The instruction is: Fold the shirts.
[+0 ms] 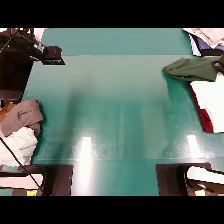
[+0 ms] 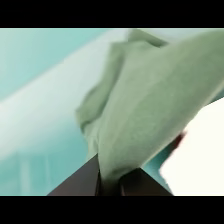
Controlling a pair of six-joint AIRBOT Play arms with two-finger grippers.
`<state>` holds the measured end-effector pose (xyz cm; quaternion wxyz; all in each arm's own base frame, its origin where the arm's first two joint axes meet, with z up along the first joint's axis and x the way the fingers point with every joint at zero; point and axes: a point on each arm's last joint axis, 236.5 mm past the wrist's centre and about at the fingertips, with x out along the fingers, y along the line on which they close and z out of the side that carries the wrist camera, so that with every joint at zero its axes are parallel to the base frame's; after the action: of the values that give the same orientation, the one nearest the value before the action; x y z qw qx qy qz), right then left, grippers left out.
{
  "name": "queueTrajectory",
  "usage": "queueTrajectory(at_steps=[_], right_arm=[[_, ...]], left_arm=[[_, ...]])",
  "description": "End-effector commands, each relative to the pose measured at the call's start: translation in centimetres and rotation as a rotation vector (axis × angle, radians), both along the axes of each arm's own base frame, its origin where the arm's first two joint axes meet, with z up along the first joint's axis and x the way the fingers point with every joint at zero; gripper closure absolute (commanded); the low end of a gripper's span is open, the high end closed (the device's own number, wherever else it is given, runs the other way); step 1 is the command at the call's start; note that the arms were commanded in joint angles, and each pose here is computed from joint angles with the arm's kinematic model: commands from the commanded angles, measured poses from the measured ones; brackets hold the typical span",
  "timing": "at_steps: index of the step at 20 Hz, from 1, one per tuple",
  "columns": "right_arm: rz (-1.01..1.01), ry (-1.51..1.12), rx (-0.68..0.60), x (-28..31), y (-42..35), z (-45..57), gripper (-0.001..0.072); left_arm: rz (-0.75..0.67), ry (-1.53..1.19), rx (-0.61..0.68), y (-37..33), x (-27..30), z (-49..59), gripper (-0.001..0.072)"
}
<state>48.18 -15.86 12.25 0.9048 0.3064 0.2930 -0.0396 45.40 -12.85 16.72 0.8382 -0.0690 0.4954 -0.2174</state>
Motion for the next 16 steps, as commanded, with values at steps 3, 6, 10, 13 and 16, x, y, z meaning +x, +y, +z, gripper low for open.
queueTrajectory(at_steps=[3,6,10,13,16], right_arm=[[-0.143,-0.140,-0.123,-1.1,-4.6,5.2,0.0694],[-0.169,-0.225,-0.219,-2.7,-5.1,9.7,0.0694],[-0.196,-0.237,-0.276,-6.5,-6.0,12.9,0.0694],[-0.139,-0.092,-0.264,-9.2,-5.5,10.2,0.0694],[-0.160,0.102,-0.206,-12.5,-6.1,6.4,0.0693]], left_arm=[[-0.010,0.012,-0.014,-1.3,-0.1,-0.4,0.0680],[-0.023,0.024,-0.019,-2.2,-0.3,-1.2,0.0680],[-0.022,0.045,-0.015,-2.2,-0.5,-2.0,0.0681],[-0.022,0.045,-0.015,-2.2,-0.5,-2.1,0.0681],[-0.042,0.042,-0.006,-2.2,-0.7,-2.1,0.0681]])
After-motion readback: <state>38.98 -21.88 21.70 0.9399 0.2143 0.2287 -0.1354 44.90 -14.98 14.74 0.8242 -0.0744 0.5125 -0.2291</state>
